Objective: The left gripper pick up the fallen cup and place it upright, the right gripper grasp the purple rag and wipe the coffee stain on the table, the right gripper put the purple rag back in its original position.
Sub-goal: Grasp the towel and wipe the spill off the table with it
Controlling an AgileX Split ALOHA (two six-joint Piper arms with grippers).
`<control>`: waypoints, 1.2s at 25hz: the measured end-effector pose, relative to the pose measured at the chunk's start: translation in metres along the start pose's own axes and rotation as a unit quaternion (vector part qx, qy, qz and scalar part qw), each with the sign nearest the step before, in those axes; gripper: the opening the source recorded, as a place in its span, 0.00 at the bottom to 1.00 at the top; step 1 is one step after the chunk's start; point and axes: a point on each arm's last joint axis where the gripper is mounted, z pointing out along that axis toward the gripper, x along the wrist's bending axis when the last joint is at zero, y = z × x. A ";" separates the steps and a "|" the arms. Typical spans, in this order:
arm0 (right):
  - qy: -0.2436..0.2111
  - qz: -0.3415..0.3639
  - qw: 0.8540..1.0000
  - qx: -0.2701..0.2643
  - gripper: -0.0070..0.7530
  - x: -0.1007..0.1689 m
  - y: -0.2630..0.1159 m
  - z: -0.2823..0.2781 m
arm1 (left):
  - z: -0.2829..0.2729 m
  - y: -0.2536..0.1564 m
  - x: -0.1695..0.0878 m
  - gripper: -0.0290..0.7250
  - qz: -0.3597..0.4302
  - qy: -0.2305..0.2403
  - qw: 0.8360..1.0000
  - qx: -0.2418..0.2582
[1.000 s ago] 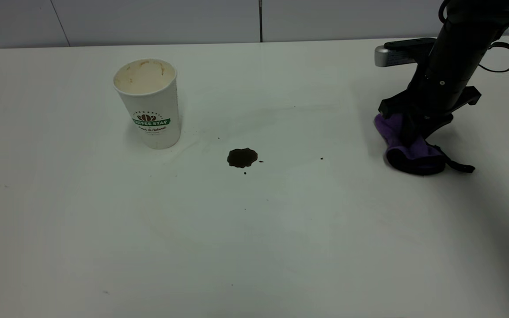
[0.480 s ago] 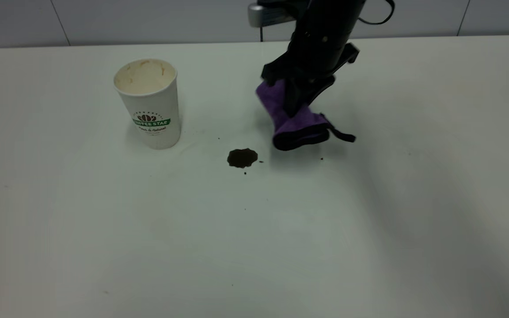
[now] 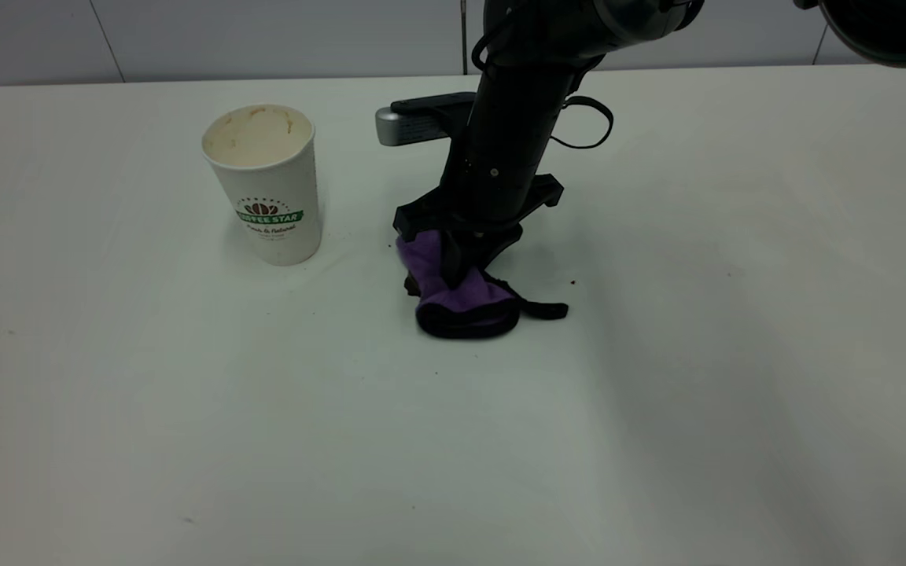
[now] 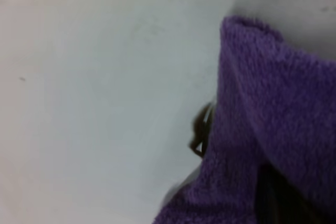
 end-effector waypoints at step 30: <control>-0.018 0.074 0.997 0.029 0.13 -0.035 0.002 -0.007 | 0.000 0.000 0.000 0.49 0.000 0.000 1.000 0.000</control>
